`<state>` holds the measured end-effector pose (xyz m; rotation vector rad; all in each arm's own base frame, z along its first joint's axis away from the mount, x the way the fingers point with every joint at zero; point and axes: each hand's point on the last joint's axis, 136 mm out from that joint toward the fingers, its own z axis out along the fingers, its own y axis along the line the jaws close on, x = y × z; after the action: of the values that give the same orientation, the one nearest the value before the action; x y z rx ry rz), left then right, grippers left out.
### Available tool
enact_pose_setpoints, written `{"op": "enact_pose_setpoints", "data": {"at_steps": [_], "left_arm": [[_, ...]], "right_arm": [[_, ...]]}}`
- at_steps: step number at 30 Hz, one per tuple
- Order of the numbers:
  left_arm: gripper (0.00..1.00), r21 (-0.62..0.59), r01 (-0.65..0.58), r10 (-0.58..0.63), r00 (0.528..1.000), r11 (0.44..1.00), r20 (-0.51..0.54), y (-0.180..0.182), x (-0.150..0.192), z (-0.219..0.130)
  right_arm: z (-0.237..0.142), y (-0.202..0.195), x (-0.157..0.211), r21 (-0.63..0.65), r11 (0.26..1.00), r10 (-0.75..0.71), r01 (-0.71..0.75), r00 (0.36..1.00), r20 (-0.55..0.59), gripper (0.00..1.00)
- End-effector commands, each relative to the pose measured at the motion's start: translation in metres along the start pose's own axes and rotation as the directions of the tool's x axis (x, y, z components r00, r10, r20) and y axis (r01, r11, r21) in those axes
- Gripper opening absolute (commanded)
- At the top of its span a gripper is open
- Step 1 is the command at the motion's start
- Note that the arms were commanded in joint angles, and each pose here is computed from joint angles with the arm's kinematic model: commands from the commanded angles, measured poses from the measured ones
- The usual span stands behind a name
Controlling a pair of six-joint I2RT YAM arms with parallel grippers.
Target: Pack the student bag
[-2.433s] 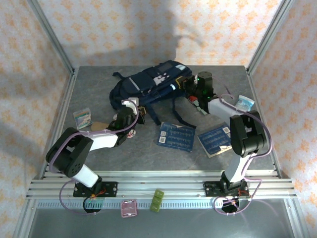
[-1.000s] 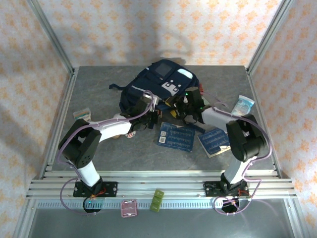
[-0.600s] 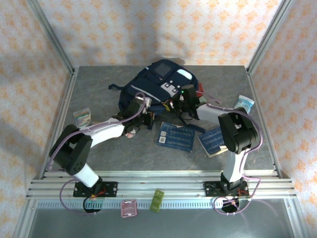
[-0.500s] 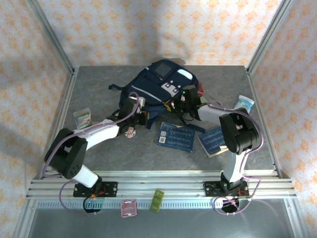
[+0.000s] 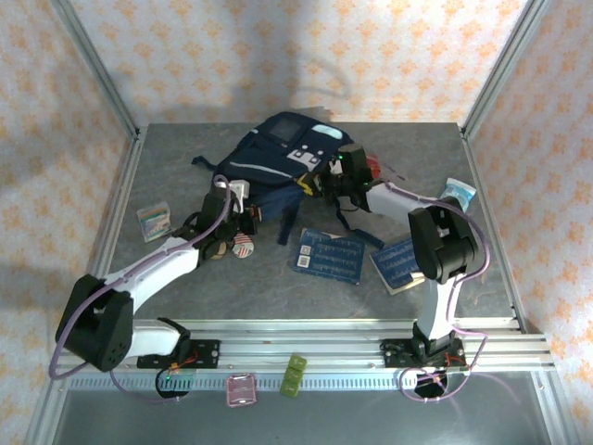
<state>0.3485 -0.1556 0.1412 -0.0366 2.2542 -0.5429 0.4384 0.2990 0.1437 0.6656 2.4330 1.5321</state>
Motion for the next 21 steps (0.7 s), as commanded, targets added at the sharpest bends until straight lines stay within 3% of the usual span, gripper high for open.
{"op": "enact_pose_setpoints", "data": {"at_steps": [1,8,10,13,15,21], "left_arm": [[0.0,-0.084,0.024,-0.026,0.999,0.996,-0.025,0.013,0.013,-0.008],[0.0,0.022,-0.021,0.021,0.999,1.0,-0.026,-0.048,0.0,0.029],[0.0,0.052,-0.033,0.034,0.999,0.998,-0.025,-0.068,-0.005,0.041],[0.0,0.072,-0.047,0.048,0.999,0.996,-0.019,-0.085,-0.01,0.057],[0.0,0.084,-0.049,0.052,0.998,0.995,-0.029,-0.09,-0.011,0.065],[0.0,0.112,-0.066,0.073,0.996,0.992,-0.06,-0.1,-0.006,0.076]], "right_arm": [[-0.014,0.006,-0.067,0.006,0.999,-0.051,0.051,0.982,0.184,0.0],[-0.029,-0.018,-0.147,0.098,0.995,-0.02,-0.016,0.937,0.349,0.01],[-0.028,-0.035,-0.155,0.174,0.983,-0.008,-0.055,0.941,0.339,0.28],[-0.036,-0.039,-0.142,0.233,0.972,-0.045,-0.034,0.945,0.324,0.49],[-0.048,-0.042,-0.127,0.241,0.97,-0.053,-0.028,0.944,0.325,0.56],[-0.075,-0.051,-0.072,0.191,0.981,-0.021,-0.035,0.96,0.281,0.6]]}}
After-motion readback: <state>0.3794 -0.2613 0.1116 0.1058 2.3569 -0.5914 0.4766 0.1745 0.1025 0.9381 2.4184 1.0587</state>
